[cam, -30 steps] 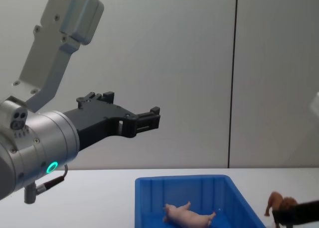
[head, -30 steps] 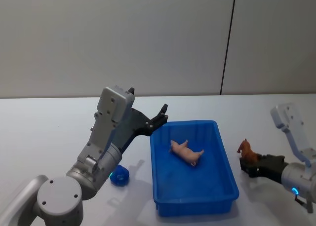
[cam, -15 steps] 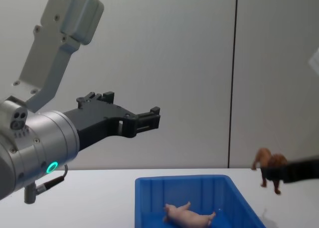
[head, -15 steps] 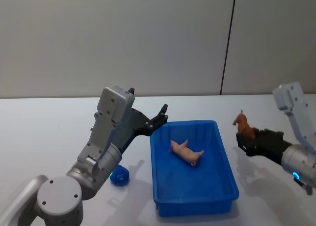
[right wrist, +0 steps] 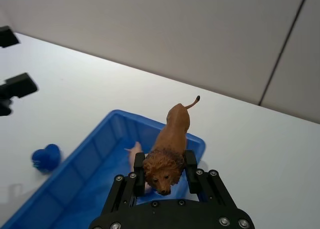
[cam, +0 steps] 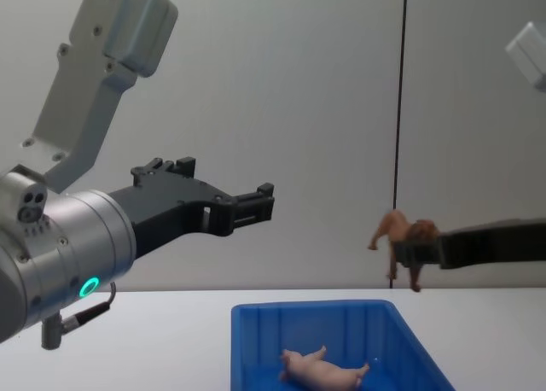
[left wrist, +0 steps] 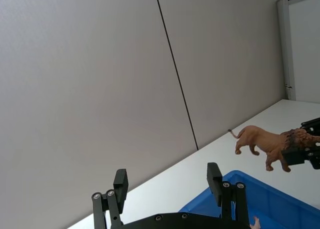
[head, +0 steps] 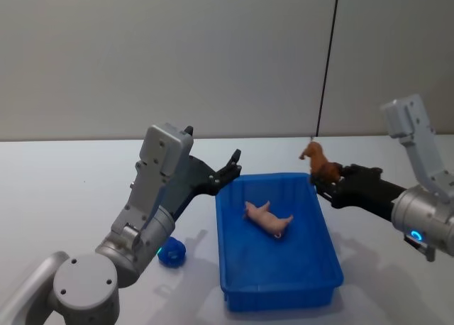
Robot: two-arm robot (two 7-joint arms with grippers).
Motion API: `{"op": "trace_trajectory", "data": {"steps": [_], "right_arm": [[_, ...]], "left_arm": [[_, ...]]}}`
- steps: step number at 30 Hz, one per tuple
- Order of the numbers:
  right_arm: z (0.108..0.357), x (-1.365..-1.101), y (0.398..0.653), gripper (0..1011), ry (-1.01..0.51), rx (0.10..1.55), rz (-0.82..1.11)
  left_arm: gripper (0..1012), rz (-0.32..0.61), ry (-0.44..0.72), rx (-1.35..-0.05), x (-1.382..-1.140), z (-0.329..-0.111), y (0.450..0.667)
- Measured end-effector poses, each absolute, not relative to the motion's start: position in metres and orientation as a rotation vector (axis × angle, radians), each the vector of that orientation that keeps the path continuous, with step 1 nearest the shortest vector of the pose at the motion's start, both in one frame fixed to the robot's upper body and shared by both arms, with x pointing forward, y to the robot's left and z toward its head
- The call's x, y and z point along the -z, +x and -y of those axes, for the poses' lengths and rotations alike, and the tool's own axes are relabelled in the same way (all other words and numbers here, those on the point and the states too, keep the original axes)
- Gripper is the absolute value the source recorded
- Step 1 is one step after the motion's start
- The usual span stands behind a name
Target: Pick up the two dolls from the table and place them into the box.
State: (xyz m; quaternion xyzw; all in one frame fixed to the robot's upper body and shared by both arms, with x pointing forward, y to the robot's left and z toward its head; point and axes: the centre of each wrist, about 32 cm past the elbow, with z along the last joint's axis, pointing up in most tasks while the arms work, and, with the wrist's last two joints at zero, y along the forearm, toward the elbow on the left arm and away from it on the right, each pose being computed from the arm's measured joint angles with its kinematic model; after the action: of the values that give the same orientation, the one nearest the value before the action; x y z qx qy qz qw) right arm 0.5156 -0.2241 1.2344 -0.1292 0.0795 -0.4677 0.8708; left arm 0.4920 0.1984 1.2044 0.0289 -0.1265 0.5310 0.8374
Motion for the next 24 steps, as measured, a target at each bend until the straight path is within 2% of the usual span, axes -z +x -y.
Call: {"op": "trace_trajectory", "data": {"steps": [9, 12, 14, 19, 20, 23, 24], "right_arm": [[0.222, -1.238, 0.525, 445, -0.257, 0.860, -0.244], [0.221, -1.239, 0.529, 486, -0.259, 0.825, -0.277], [0.220, -1.239, 0.531, 524, -0.263, 0.801, -0.303], [0.218, -1.238, 0.537, 717, -0.270, 0.748, -0.362], [0.218, -1.238, 0.537, 717, -0.270, 0.748, -0.362], [0.217, -1.238, 0.539, 846, -0.273, 0.722, -0.389], [0.217, -1.238, 0.540, 858, -0.274, 0.718, -0.393]], "left_arm": [[1001, 0.268, 0.061, -1.124, -1.204, -0.198, 0.492], [1001, 0.268, 0.061, -1.124, -1.204, -0.198, 0.492], [1001, 0.268, 0.061, -1.124, -1.204, -0.198, 0.492], [1001, 0.268, 0.061, -1.124, -1.204, -0.198, 0.492], [1001, 0.268, 0.061, -1.124, -1.204, -0.198, 0.492], [1001, 0.268, 0.061, -1.124, -1.204, -0.198, 0.492], [1001, 0.268, 0.061, -1.124, -1.204, -0.198, 0.492]]}}
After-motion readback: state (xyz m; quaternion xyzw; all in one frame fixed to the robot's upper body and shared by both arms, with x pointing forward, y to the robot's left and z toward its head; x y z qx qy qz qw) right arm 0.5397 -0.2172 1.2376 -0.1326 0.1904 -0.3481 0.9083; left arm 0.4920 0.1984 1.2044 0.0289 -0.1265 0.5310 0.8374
